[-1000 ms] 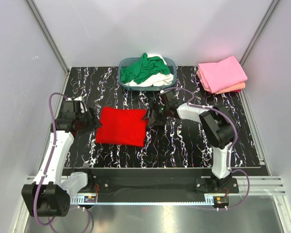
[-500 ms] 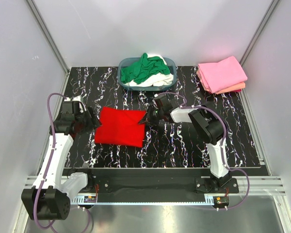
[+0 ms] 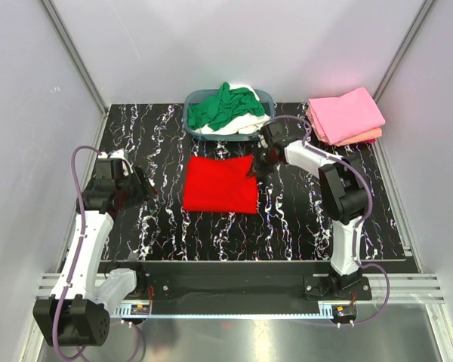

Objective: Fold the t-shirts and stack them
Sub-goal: Neatly place the folded tshirt to the corner

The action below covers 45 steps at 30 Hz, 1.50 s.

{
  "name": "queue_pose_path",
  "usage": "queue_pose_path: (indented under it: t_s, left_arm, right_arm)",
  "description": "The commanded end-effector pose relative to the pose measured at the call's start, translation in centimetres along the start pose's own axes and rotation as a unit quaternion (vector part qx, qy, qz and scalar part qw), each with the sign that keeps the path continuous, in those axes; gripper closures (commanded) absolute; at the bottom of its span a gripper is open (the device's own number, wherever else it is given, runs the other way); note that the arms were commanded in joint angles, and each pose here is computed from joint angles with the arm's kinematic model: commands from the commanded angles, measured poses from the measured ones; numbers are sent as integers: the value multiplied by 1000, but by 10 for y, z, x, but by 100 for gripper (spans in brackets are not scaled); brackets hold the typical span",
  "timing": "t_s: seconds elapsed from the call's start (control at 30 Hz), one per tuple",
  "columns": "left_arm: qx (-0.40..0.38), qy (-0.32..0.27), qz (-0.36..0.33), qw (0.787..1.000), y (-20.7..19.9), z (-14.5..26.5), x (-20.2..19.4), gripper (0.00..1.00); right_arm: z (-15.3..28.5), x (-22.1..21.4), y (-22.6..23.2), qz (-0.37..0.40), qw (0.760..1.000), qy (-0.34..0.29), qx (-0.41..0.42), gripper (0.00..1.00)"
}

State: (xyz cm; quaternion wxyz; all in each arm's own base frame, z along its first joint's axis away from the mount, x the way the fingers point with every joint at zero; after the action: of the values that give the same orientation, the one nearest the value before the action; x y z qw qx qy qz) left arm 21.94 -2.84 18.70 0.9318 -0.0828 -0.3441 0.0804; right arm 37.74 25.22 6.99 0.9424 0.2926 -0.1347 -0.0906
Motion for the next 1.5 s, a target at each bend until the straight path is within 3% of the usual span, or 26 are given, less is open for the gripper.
queue_pose_path:
  t_s: [0.0,0.2,0.47,0.7,0.73,0.97,1.17,1.47]
  left_arm:
    - [-1,-28,-7,1000,0,-1,9,34]
    - [-9,-20,-9,1000,-2,-4,7,35]
    - [-16,-4,-7,1000,-3,-11,5,35]
    - [-16,7,-5,1000,-3,-15,1,35]
    - [-16,8,-5,1000,-3,-16,1,35]
    - [-7,11,-2,1000,-1,-17,0,36]
    - [1,12,0,1000,1,-17,-1,37]
    - [2,19,1,1000,2,-21,-1,38]
  right_arm:
    - [59,25,-19,89,989,-44,-113,100]
    - [106,64,-56,127,956,-99,-246,100]
    - [161,133,-81,163,906,-195,-338,100]
    - [196,196,-94,156,880,-258,-367,100]
    - [207,222,-91,176,863,-289,-376,100]
    - [234,266,-90,180,840,-336,-386,100]
    - [263,298,-80,197,820,-385,-376,100]
    - [288,313,-68,235,796,-417,-371,100]
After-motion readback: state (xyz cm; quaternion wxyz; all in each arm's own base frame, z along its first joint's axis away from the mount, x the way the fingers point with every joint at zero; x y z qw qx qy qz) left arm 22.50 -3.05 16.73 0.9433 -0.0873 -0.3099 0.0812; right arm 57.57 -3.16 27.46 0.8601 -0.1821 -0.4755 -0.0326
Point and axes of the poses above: each gripper's point midway between its finger pads, its own z axis back along the fingers, its own y axis along the line the jaws close on, x = y × z, the point moved 4 cm from there along z, back along the fingers, and after that the axes turned 11 degrees about -z, right-handed, at the moved point
